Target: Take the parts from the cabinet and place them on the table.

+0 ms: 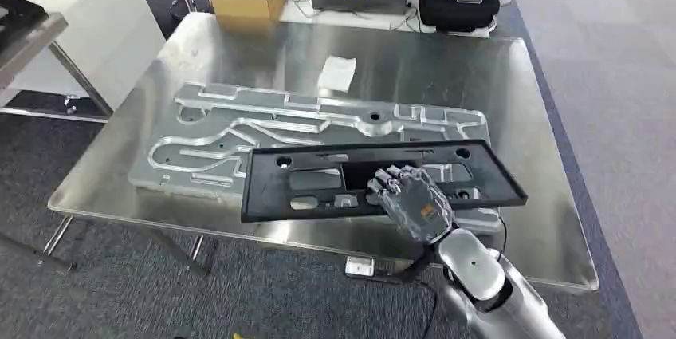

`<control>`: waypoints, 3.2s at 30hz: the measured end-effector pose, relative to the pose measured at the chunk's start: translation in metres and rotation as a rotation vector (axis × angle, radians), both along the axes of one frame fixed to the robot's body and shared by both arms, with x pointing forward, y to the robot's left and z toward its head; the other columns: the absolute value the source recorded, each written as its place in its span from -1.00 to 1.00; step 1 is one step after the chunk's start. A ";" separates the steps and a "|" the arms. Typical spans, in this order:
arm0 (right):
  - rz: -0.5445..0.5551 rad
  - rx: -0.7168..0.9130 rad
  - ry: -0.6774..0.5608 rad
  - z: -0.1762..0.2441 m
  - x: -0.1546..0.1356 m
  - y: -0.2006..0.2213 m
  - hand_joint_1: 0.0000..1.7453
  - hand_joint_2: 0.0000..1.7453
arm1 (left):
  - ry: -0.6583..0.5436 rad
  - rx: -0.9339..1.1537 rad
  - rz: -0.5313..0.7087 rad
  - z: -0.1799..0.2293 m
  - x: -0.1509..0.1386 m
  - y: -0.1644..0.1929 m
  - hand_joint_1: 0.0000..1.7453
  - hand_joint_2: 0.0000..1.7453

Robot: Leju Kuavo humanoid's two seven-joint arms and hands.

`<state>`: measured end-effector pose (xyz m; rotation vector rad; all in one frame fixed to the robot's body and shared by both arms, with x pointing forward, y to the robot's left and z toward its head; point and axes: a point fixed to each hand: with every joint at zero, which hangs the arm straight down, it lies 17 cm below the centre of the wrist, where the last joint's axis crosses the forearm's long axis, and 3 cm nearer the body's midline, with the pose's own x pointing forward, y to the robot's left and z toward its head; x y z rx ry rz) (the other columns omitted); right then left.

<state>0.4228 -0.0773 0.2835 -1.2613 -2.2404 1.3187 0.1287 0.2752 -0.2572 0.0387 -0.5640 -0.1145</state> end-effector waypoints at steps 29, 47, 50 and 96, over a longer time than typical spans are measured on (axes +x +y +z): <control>-0.100 0.024 0.065 -0.018 0.028 -0.047 -1.00 -1.00 | 0.004 0.010 0.018 0.000 0.004 0.005 -1.00 -1.00; -0.123 0.040 0.088 -0.029 0.028 -0.059 -1.00 -1.00 | 0.002 -0.009 0.042 0.000 0.004 0.004 -1.00 -1.00; -0.123 0.039 0.088 -0.029 0.028 -0.059 -1.00 -1.00 | 0.006 -0.010 0.041 0.000 0.002 0.004 -1.00 -1.00; -0.188 0.098 0.275 -0.059 0.063 -0.086 -1.00 -1.00 | 0.006 0.025 0.064 -0.001 0.005 0.011 -1.00 -1.00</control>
